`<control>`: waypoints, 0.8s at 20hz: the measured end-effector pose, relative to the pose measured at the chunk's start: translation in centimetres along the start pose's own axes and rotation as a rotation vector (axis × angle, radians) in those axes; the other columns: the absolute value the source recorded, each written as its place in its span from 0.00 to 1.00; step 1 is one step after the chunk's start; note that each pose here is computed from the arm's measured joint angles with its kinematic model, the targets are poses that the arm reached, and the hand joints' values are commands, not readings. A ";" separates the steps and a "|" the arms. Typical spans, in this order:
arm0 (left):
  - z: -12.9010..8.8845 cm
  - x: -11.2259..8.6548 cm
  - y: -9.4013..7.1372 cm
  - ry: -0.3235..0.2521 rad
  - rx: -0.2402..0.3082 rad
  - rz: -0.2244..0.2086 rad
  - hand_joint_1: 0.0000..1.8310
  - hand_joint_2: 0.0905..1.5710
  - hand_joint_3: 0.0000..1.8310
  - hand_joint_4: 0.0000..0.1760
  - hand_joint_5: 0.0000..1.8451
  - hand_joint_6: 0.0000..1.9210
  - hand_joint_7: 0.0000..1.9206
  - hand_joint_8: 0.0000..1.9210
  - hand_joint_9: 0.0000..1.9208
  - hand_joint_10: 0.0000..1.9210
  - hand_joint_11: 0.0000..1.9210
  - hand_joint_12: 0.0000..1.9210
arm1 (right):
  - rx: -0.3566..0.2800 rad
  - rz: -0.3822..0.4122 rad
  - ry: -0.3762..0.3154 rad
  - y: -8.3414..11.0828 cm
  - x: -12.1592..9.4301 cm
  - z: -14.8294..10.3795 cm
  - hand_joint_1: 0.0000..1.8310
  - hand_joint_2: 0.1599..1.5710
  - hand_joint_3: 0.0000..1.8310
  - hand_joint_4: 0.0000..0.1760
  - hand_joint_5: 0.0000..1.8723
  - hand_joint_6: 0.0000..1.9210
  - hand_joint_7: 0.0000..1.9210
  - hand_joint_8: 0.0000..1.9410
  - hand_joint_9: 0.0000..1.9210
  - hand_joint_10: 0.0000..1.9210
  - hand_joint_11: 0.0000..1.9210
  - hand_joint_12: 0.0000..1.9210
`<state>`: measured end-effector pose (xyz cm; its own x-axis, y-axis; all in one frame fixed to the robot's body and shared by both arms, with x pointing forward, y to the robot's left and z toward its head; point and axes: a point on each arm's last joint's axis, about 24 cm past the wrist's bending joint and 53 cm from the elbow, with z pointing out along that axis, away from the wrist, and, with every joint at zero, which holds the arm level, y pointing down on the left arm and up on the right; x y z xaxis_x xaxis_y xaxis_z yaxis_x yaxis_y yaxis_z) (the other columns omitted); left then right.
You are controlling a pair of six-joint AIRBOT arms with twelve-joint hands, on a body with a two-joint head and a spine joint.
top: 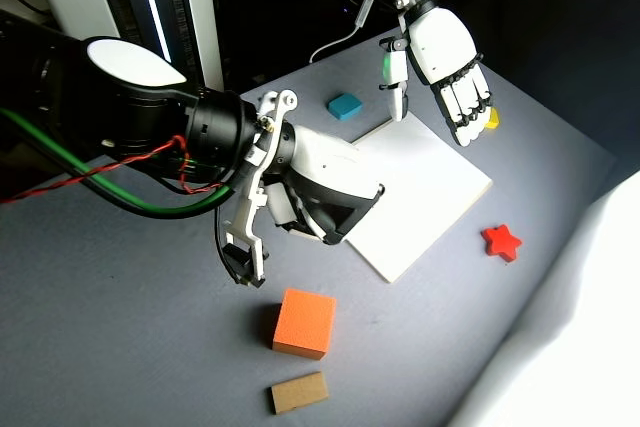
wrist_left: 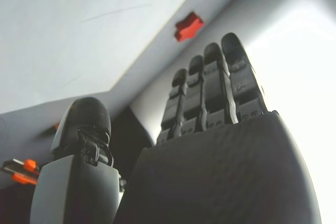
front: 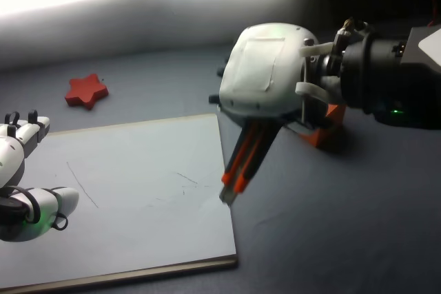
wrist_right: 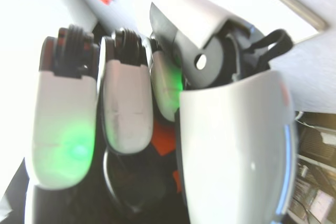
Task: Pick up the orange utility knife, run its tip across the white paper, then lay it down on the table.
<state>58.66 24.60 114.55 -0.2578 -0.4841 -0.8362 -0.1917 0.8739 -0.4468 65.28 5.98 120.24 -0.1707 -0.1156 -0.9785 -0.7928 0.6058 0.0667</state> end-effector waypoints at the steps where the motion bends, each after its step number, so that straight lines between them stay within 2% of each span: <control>1: 0.0 0.0 0.0 0.000 0.000 0.000 0.10 0.84 0.00 0.00 0.01 0.00 0.04 0.00 0.06 0.00 0.00 0.19 | 0.061 0.039 -0.020 -0.8 0.0 0.2 0.85 0.54 0.41 1.00 0.76 1.00 0.88 1.00 0.93 1.00 0.96 1.00; 2: 0.0 0.0 0.0 0.000 0.000 0.000 0.11 0.84 0.00 0.00 0.01 0.00 0.04 0.00 0.06 0.00 0.00 0.20 | 0.099 0.038 -0.062 -1.3 -0.2 0.4 0.84 0.55 0.41 1.00 0.76 1.00 0.88 1.00 0.93 1.00 0.96 1.00; 3: 0.0 0.0 0.0 0.000 0.000 0.000 0.11 0.84 0.00 0.00 0.01 0.00 0.05 0.00 0.07 0.00 0.00 0.20 | 0.108 0.041 -0.110 -1.2 -0.6 0.6 0.84 0.55 0.41 1.00 0.75 1.00 0.87 1.00 0.93 1.00 0.96 1.00; 4: 0.0 0.0 0.0 0.000 0.000 0.000 0.11 0.84 0.00 0.00 0.01 0.00 0.04 0.00 0.07 0.00 0.00 0.20 | 0.097 0.024 -0.185 -0.5 -1.5 0.8 0.85 0.55 0.40 1.00 0.76 1.00 0.88 1.00 0.93 1.00 0.96 1.00; 6: 0.0 0.0 0.0 0.000 0.001 0.000 0.09 0.84 0.00 0.00 0.00 0.00 0.04 0.00 0.06 0.00 0.00 0.20 | 0.069 0.002 -0.249 0.9 -3.0 0.9 0.85 0.55 0.40 1.00 0.76 1.00 0.88 1.00 0.93 1.00 0.96 1.00; 8: 0.0 0.0 0.0 0.001 -0.001 -0.001 0.10 0.84 0.00 0.00 0.00 0.00 0.04 0.00 0.06 0.00 0.00 0.21 | 0.032 -0.035 -0.267 2.3 -3.5 0.9 0.85 0.55 0.40 1.00 0.74 1.00 0.87 1.00 0.92 1.00 0.95 1.00; 9: 0.0 0.0 0.0 -0.001 -0.001 -0.001 0.10 0.84 0.00 0.00 0.00 0.00 0.03 0.00 0.06 0.00 0.00 0.21 | -0.016 -0.094 -0.257 3.4 -3.0 1.0 0.85 0.55 0.40 1.00 0.74 1.00 0.86 1.00 0.92 1.00 0.95 1.00; 10: 0.0 0.0 0.0 -0.001 -0.001 -0.001 0.11 0.84 0.00 0.00 0.00 0.00 0.04 0.00 0.06 0.00 0.00 0.20 | -0.038 -0.127 -0.252 4.2 -2.8 1.2 0.85 0.55 0.40 1.00 0.76 1.00 0.86 1.00 0.91 1.00 0.95 1.00; 11: 0.0 0.0 0.0 -0.001 -0.001 -0.001 0.10 0.84 0.00 0.00 0.00 0.00 0.04 0.00 0.06 0.00 0.00 0.20 | -0.047 -0.129 -0.246 4.6 -2.6 1.5 0.84 0.55 0.40 1.00 0.75 1.00 0.87 1.00 0.92 1.00 0.95 1.00; 12: 0.0 0.0 -0.1 0.000 0.002 0.001 0.10 0.84 0.00 0.00 0.00 0.00 0.04 0.00 0.06 0.00 0.00 0.20 | -0.050 -0.161 -0.251 5.0 -2.4 1.8 0.84 0.55 0.40 1.00 0.75 1.00 0.87 1.00 0.92 1.00 0.95 1.00; 13: 0.0 0.1 0.0 0.001 0.001 0.000 0.08 0.84 0.00 0.00 0.00 0.00 0.03 0.00 0.05 0.00 0.00 0.19 | -0.042 -0.262 -0.277 5.7 -2.4 2.5 0.84 0.55 0.40 1.00 0.76 1.00 0.87 1.00 0.92 1.00 0.95 1.00; 16: 0.1 0.0 0.0 -0.001 -0.001 0.000 0.09 0.84 0.00 0.00 0.00 0.00 0.03 0.00 0.06 0.00 0.00 0.19 | 0.001 -0.386 -0.337 5.3 -3.7 2.8 0.85 0.54 0.40 1.00 0.76 1.00 0.87 1.00 0.92 1.00 0.95 1.00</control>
<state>58.73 24.57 114.49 -0.2565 -0.4844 -0.8364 -0.1925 0.8736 -0.4469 63.32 11.83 123.64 0.3334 -0.0708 -0.9401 -0.7601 0.5698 -0.3124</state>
